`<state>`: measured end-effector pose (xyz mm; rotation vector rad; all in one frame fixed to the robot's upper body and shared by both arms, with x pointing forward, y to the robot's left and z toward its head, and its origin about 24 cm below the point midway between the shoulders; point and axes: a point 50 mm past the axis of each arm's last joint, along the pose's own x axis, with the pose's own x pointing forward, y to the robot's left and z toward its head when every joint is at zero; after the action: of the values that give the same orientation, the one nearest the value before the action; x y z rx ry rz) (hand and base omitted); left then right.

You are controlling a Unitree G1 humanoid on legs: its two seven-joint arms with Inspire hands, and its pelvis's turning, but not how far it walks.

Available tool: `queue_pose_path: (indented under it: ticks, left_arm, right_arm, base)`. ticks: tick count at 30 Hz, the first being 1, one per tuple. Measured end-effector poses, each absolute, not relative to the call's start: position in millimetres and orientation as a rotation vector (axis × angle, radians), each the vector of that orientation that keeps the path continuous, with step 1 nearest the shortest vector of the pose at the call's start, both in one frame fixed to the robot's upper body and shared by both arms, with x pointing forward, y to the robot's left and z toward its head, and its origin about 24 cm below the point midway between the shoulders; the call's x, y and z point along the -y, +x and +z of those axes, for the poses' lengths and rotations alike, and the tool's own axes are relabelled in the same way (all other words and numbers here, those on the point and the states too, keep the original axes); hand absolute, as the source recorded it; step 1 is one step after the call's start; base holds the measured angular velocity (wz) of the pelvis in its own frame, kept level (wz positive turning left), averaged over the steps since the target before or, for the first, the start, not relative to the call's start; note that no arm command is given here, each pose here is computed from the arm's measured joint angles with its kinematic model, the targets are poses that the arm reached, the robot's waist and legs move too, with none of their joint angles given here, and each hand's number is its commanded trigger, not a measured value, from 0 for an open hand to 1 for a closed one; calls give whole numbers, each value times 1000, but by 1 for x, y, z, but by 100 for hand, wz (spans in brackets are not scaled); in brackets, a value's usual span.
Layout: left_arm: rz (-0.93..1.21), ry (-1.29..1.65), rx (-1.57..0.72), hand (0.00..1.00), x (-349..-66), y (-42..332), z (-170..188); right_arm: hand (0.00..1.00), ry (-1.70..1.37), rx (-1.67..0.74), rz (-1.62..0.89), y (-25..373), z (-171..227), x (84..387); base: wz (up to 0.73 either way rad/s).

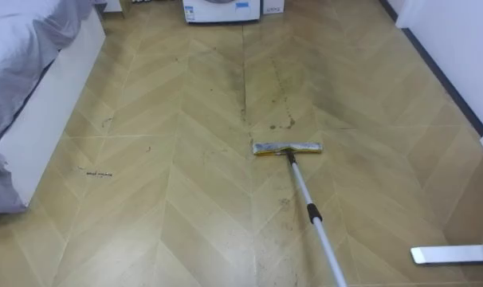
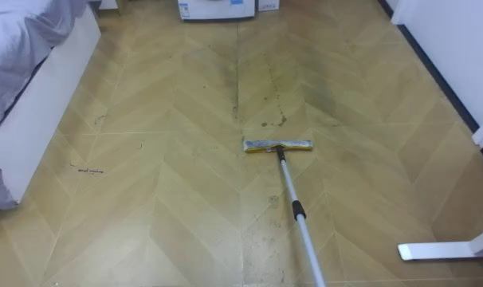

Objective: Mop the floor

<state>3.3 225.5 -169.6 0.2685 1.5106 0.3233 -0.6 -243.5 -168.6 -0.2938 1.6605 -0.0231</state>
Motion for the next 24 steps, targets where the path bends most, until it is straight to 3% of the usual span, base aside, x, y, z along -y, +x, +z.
queue_pose_path:
  ticks: [24]
  left_arm:
    - [310, 255, -1511, 0, -225, 4, -170]
  right_arm:
    - [100, -306, -1658, -35, 0, -169, 244]
  base:
    - [0]
